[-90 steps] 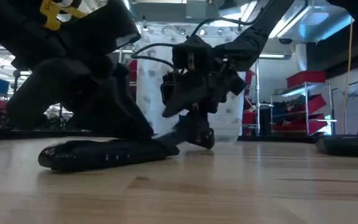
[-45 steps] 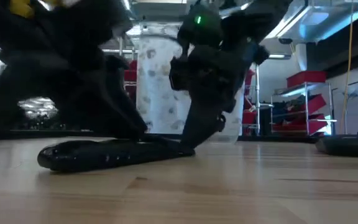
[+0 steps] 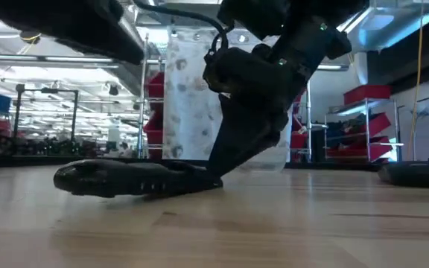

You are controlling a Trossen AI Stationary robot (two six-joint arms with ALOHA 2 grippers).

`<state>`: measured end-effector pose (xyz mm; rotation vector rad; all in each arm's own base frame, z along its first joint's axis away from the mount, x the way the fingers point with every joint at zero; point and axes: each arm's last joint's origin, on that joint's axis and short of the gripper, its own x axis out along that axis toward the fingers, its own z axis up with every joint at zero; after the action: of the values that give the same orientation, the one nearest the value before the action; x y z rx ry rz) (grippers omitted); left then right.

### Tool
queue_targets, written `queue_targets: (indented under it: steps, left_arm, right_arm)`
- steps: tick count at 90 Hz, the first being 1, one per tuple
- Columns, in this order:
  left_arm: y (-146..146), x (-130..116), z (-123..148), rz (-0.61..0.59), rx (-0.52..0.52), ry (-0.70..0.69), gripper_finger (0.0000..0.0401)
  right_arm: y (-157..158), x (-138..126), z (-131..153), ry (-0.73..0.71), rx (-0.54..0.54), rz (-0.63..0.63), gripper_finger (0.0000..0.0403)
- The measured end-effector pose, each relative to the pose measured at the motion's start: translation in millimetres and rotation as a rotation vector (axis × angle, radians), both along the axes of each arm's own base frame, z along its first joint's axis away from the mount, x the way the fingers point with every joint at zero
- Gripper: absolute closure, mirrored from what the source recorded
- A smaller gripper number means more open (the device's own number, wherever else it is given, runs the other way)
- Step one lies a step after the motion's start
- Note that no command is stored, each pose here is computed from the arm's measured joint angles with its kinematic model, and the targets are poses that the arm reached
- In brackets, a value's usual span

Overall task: Insert battery
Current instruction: Close the remote control cover

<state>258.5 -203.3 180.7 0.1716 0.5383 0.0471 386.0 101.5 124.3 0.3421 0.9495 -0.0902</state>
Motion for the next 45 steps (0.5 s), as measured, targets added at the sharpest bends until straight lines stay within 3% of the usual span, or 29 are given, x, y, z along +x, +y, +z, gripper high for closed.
queue_targets:
  steps: [24,45]
  left_arm:
    - [0,1,-10,0.04,-0.008,0.026,0.029]
    - [-3,-4,-11,0.06,-0.04,0.031,0.029]
  right_arm:
    - [21,-5,0,-0.014,0.003,0.025,0.0279]
    - [37,-7,20,-0.113,-0.105,-0.005,0.0279]
